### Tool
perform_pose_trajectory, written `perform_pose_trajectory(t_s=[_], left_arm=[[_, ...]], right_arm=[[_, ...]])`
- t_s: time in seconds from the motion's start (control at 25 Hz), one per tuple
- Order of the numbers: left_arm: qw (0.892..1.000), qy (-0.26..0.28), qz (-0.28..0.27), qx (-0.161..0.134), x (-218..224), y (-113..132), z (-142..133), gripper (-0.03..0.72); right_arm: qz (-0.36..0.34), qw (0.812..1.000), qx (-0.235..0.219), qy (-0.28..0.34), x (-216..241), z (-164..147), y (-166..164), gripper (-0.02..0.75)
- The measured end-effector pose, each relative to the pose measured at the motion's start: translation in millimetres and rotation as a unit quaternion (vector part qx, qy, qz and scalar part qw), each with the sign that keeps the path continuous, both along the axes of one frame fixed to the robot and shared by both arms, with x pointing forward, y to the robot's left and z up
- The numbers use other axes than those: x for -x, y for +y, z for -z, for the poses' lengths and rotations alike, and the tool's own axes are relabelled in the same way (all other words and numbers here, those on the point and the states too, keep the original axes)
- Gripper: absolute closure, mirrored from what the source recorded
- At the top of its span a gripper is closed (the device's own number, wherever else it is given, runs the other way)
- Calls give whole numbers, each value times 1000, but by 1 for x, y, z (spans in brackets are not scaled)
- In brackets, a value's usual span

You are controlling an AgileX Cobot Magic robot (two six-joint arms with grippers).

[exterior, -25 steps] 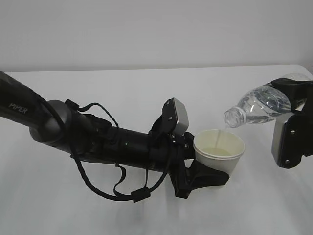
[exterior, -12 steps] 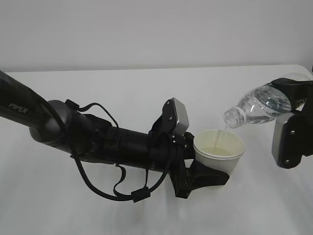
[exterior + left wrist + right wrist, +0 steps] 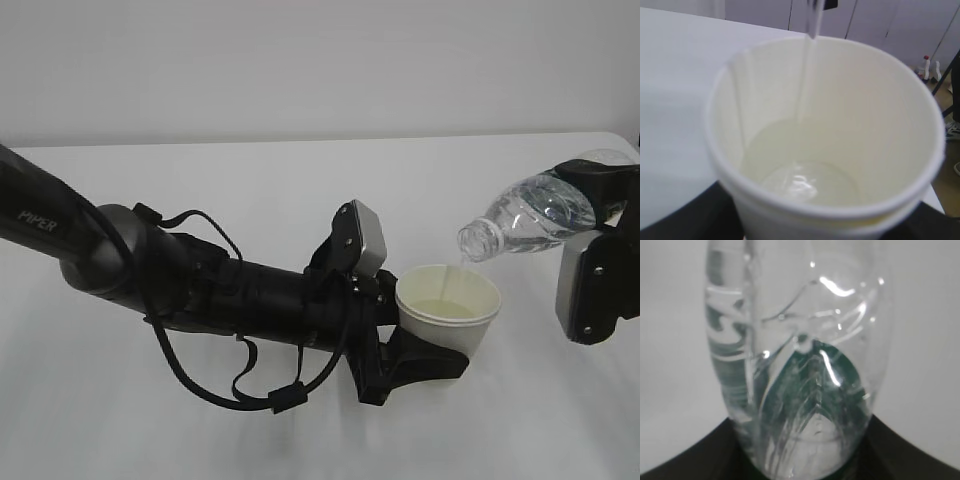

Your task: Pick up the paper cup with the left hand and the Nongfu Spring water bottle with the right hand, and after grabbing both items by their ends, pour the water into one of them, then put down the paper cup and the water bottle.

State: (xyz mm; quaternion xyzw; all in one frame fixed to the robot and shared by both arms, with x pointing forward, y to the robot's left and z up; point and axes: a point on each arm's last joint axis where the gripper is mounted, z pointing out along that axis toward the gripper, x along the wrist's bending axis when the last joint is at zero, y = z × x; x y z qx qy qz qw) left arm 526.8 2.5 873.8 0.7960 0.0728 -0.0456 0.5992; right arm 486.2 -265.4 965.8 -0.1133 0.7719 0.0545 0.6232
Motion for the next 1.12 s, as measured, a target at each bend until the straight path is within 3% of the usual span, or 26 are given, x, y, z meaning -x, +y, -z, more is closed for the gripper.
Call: perform_pose_trajectory(t_s=[1.12], left_arm=[[1000,1,0,-1,0,0,1,242]], right_arm=[[-1,1000,3,-1,0,0,0,364]])
